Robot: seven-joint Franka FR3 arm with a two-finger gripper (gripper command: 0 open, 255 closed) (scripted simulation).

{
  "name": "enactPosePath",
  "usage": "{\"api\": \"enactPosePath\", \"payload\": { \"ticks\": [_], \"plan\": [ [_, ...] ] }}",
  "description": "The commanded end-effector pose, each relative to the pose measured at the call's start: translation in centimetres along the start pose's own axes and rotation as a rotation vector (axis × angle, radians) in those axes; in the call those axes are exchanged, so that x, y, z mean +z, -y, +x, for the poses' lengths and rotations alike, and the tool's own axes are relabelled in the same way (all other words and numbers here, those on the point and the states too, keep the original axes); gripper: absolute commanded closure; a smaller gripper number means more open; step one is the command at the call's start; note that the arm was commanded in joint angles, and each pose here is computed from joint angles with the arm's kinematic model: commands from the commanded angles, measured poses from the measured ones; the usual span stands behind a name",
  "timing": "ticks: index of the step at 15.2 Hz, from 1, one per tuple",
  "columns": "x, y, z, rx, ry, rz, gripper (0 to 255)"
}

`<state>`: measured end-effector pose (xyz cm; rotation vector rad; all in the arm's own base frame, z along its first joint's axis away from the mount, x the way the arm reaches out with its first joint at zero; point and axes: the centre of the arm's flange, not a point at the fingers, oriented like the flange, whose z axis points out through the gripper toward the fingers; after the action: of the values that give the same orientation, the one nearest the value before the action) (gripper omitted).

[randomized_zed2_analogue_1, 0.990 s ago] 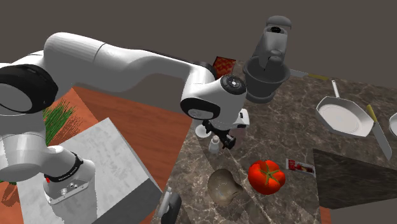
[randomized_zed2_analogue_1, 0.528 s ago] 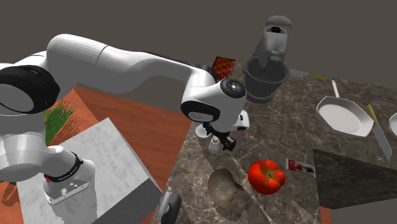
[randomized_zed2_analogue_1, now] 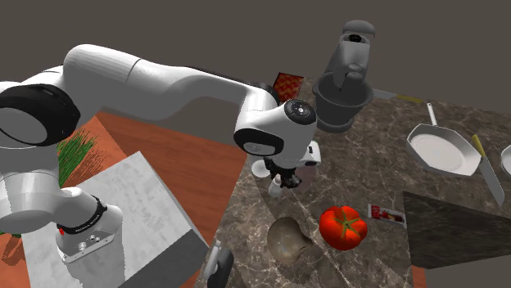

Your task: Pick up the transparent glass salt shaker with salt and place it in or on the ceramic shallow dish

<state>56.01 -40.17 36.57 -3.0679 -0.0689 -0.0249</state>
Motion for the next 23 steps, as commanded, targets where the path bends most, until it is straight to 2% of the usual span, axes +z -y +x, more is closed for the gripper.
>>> {"api": "enactPosePath", "payload": {
  "ticks": [1,4,23],
  "plan": [
    [0.4,0.1,0.0,-0.001,0.006,0.004,255],
    [0.3,0.1,-0.2,-0.001,0.006,0.004,255],
    [-9.7,0.9,-0.1,-0.001,0.006,0.004,255]
  ]
}}
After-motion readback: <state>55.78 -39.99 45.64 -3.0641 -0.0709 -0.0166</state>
